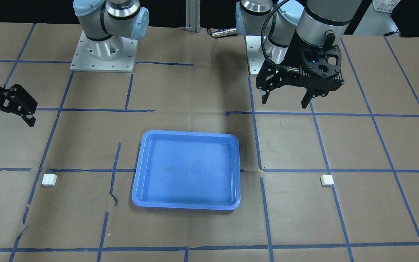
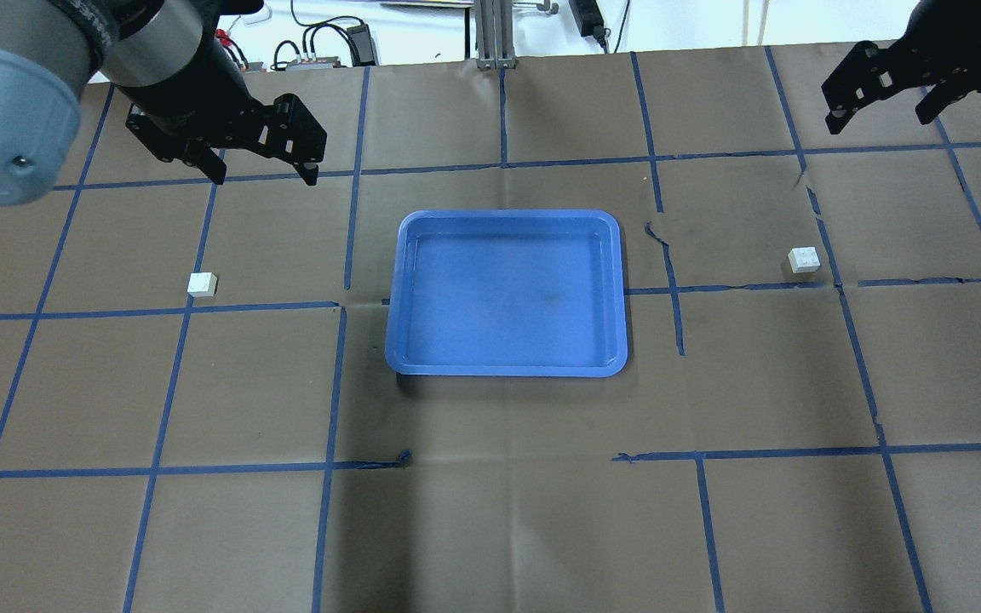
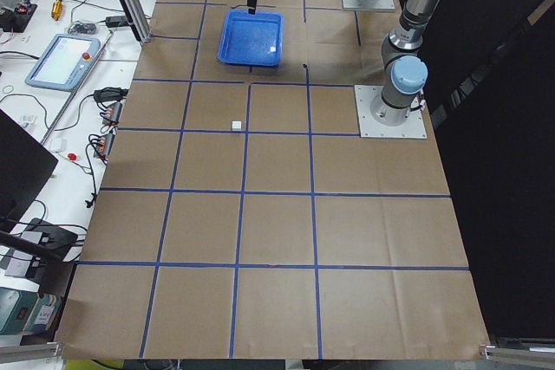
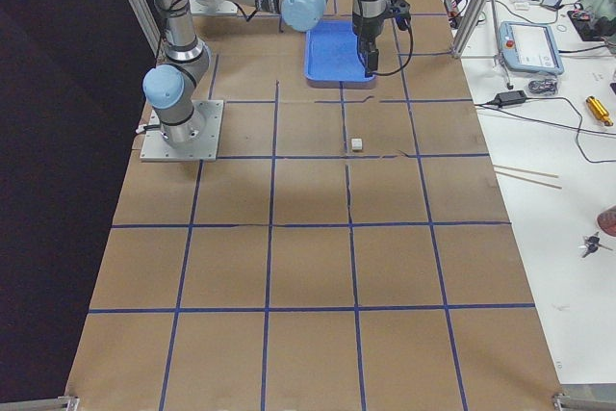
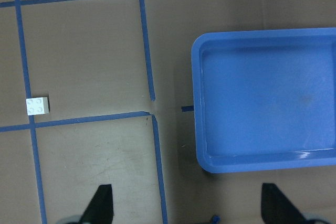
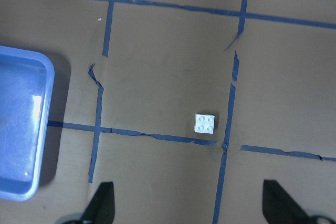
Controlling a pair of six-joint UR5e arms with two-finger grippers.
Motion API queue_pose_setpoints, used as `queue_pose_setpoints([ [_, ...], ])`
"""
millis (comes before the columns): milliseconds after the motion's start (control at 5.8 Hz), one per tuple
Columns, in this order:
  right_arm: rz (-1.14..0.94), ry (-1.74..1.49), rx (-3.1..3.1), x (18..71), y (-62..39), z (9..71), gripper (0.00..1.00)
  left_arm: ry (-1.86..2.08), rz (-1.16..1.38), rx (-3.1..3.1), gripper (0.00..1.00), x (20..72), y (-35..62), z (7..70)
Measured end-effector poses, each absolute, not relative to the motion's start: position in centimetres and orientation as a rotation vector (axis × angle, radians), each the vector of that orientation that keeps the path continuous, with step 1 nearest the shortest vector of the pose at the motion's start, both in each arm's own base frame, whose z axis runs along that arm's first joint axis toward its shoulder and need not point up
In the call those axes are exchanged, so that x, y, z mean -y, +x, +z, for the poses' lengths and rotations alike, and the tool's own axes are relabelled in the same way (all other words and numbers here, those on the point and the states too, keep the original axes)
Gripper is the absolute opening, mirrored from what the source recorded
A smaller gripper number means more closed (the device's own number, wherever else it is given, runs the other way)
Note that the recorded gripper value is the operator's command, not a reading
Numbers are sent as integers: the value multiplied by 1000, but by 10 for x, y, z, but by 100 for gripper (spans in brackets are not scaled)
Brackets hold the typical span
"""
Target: Assemble white blocks and place on blue tray
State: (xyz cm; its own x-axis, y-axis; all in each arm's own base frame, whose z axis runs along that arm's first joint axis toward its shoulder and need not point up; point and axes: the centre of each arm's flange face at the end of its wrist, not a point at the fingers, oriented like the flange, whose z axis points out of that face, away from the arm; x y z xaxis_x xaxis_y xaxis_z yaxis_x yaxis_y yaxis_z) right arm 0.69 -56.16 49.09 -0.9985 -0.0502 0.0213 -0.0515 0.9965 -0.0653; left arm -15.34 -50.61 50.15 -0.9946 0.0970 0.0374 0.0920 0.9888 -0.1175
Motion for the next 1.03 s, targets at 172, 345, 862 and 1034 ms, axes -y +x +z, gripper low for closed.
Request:
queue_pose_setpoints([
  [172, 53, -16, 3117, 557, 31, 505, 100, -147, 184, 3089, 99, 507, -153, 502],
  [345, 12, -128, 3121, 548, 69, 518, 100, -147, 189, 3089, 99, 509, -153, 502],
  [862, -14, -177, 3123, 534, 145, 515, 100, -148, 199, 3089, 99, 511, -153, 502],
  [1034, -19, -120, 3125, 536, 142, 513, 100, -140, 194, 3090, 99, 509, -151, 500],
])
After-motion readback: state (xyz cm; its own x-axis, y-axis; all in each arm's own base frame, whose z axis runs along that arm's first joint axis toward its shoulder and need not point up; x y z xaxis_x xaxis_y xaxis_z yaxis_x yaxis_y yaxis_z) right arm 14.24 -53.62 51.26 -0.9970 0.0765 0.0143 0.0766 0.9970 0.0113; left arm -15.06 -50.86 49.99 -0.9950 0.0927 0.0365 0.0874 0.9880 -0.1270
